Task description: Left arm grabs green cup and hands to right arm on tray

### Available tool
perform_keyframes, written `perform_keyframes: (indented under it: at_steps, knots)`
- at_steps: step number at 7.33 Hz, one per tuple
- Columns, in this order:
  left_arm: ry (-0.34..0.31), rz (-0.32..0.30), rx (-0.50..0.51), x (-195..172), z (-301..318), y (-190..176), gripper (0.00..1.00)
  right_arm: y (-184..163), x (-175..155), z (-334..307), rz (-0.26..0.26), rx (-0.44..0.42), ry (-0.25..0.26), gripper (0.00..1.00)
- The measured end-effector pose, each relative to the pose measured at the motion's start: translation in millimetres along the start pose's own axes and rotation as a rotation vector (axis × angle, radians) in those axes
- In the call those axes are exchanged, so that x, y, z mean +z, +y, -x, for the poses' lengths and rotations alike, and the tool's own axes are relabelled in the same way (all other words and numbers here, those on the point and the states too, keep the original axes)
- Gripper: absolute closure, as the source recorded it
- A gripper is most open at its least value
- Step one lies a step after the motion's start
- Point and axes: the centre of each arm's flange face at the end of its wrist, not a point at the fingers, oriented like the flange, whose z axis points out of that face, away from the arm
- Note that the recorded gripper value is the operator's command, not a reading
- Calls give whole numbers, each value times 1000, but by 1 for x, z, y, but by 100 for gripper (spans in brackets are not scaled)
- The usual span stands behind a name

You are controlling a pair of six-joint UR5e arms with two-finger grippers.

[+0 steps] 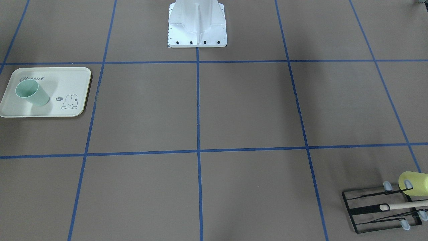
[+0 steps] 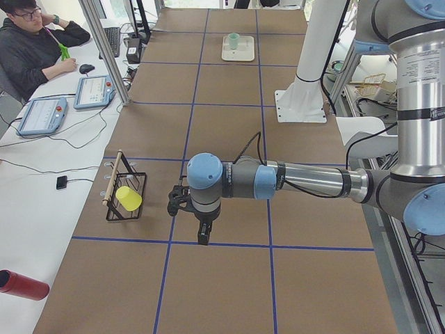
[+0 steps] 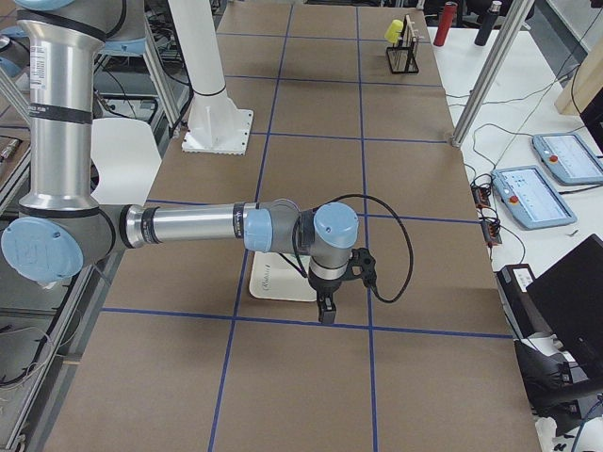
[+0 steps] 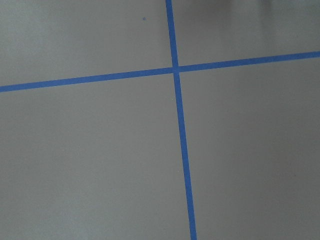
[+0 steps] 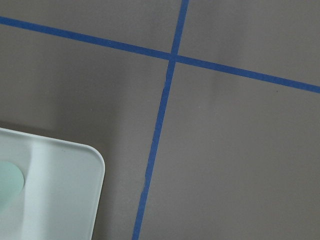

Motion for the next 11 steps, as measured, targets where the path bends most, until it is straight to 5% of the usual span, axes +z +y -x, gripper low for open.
perform_keyframes:
  at_steps: [11]
  knots:
    - [2, 1, -3, 0, 0, 1, 0, -4, -4, 3, -26, -6, 5, 0]
